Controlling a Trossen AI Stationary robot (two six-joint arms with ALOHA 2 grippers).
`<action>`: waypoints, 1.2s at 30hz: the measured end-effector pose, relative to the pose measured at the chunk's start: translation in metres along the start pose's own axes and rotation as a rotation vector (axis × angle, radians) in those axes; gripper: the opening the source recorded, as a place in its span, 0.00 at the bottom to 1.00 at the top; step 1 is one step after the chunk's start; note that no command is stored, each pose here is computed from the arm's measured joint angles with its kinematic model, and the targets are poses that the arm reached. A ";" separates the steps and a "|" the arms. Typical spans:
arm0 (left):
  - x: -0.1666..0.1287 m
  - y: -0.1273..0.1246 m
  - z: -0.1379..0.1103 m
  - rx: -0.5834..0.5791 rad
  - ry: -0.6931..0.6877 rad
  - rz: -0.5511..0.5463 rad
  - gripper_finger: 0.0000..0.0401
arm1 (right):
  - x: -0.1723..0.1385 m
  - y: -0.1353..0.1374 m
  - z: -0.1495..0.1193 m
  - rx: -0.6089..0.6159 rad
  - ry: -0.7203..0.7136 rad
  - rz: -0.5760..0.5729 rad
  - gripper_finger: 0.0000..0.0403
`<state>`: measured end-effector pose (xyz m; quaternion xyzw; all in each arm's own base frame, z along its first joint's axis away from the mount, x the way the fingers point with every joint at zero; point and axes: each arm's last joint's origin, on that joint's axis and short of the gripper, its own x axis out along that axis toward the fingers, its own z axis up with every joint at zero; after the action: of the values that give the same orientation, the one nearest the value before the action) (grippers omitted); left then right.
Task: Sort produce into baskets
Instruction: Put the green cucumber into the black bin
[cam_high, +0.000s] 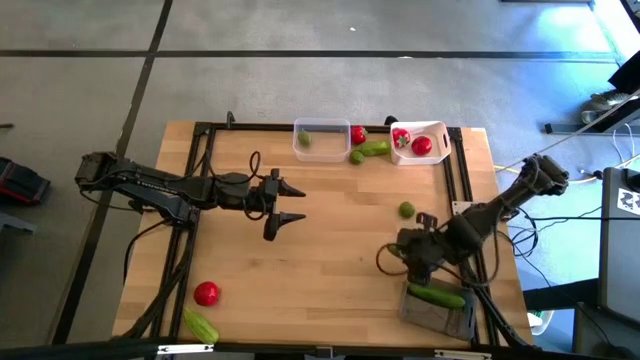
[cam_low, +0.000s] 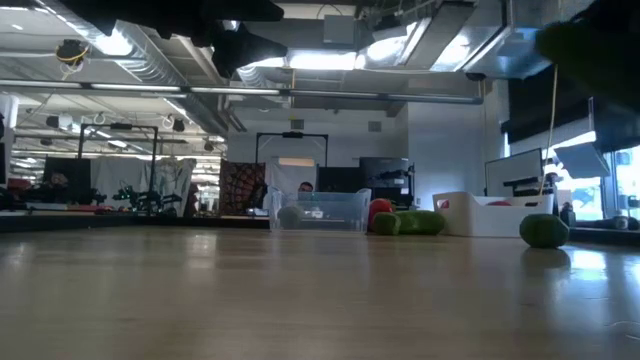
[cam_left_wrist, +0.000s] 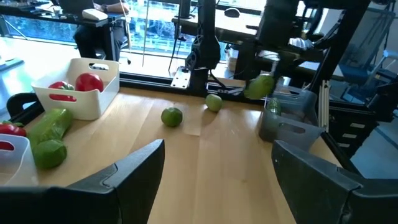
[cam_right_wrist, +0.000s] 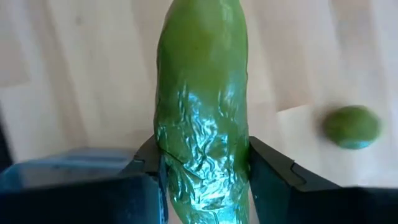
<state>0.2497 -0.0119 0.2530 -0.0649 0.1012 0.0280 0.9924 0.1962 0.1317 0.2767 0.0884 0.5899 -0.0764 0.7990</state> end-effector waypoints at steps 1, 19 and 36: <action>0.000 0.000 0.000 0.001 0.000 0.000 0.73 | -0.001 0.003 -0.003 0.007 0.002 0.013 0.33; 0.000 0.000 0.000 0.013 0.000 0.000 0.73 | -0.004 0.054 -0.051 0.171 0.076 0.148 0.33; 0.000 0.002 0.000 0.000 -0.001 0.009 0.73 | 0.041 0.080 -0.083 0.159 0.284 0.016 0.38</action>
<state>0.2498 -0.0097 0.2530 -0.0646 0.1009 0.0324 0.9923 0.1493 0.2277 0.2177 0.1660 0.6883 -0.1031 0.6987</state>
